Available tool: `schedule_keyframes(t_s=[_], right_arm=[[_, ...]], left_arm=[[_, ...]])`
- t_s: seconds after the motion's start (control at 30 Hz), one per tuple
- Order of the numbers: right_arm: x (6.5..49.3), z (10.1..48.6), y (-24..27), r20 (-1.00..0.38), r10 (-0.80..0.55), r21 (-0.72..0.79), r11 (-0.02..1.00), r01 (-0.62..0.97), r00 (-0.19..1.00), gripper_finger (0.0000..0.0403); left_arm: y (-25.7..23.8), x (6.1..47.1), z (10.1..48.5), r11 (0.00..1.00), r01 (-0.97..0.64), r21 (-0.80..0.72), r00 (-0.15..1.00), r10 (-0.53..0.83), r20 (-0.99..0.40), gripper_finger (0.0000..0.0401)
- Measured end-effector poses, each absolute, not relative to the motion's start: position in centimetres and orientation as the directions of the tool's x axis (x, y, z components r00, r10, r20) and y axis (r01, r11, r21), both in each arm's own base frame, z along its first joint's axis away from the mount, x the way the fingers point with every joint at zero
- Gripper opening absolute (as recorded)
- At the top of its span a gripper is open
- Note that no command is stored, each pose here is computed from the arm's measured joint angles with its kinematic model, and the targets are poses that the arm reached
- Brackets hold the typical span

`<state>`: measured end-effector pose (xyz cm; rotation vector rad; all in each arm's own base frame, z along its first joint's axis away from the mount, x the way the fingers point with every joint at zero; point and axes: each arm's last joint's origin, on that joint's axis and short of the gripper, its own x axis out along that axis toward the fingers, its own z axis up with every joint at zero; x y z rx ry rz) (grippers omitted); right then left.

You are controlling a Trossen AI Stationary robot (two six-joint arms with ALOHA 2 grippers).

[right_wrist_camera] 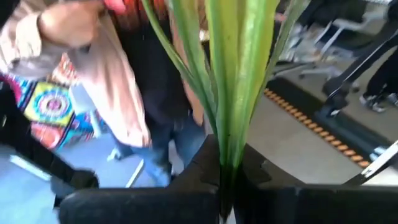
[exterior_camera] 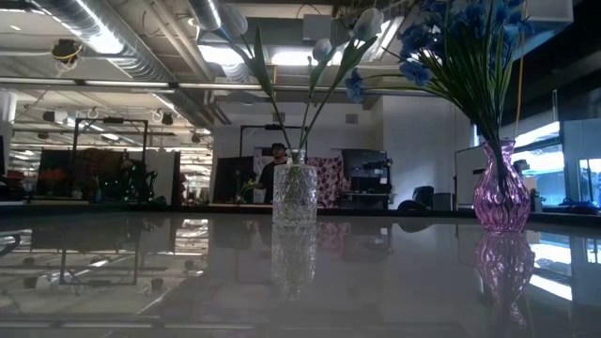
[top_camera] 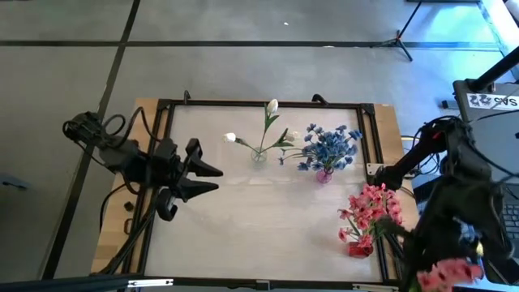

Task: Sort flowers into vase by color
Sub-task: Put the pink flower into the red vase

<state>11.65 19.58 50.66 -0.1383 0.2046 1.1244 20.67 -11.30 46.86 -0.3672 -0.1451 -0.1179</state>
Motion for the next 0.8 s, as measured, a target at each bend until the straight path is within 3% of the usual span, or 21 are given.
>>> schedule_keyframes(t_s=[0.2,0.4,0.53,0.8], right_arm=[[12.1,48.5,20.9,-0.295,0.87,-0.001,0.413,-0.911,0.395,0.0008],[12.0,45.5,20.9,-0.188,0.903,0.041,0.401,-0.915,0.387,0.0008],[11.7,43.2,20.9,-0.168,0.939,0.038,0.309,-0.95,0.299,0.0008],[10.4,40.8,18.4,-0.151,0.926,-0.057,0.343,-0.938,0.347,0.0008]], left_arm=[[-11.6,21.1,46.5,0.92,0.138,-0.367,0.985,-0.091,0.145,0.0147],[-12.0,21.8,46.0,0.916,0.133,-0.378,0.988,-0.092,0.123,0.0147],[-12.2,22.0,45.6,0.902,0.131,-0.411,0.99,-0.098,0.1,0.0147],[-12.9,21.7,45.4,0.898,0.153,-0.412,0.988,-0.131,0.082,0.0147]])
